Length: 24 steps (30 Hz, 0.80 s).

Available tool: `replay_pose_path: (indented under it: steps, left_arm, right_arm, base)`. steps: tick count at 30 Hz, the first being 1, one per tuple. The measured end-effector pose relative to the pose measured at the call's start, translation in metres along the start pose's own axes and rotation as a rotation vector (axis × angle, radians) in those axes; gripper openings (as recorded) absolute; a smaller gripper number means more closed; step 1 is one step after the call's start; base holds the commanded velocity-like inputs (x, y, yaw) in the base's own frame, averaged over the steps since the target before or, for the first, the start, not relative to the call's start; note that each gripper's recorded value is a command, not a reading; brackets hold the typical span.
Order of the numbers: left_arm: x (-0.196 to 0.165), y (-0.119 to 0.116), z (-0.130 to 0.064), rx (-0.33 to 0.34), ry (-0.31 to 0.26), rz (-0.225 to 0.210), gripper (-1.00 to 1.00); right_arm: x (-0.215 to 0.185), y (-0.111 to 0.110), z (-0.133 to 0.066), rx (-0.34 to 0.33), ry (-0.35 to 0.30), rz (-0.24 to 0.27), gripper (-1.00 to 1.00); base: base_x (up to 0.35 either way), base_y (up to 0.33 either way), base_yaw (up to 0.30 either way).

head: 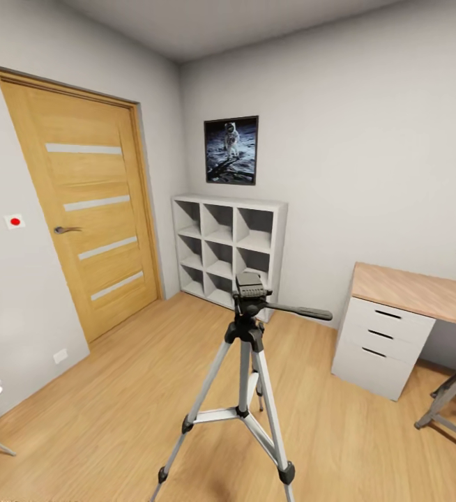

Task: Attach the digital camera to the camera tripod in the bedroom.

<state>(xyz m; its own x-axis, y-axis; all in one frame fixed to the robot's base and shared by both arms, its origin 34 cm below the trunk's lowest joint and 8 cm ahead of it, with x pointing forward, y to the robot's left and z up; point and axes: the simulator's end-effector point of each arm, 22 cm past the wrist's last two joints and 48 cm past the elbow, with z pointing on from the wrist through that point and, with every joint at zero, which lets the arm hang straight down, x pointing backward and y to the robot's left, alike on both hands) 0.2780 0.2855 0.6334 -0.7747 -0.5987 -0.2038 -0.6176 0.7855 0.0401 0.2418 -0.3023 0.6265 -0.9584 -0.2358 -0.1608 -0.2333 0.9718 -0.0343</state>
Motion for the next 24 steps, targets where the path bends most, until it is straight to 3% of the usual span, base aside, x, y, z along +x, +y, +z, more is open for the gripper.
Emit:
replay_pose_path:
  steps: [11, 24]
  left_arm:
    - [0.005, -0.007, -0.001, 0.011, 0.009, 0.014, -1.0]
    - [0.008, -0.016, -0.002, 0.027, 0.001, 0.122, -1.0]
  right_arm:
    - [0.001, 0.0, 0.0, 0.0, 0.004, 0.0, 1.0]
    - [0.001, 0.0, 0.0, -0.001, 0.004, 0.003, 1.0]
  base:
    - [0.0, 0.0, 0.01]
    - [0.0, -0.057, 0.0]
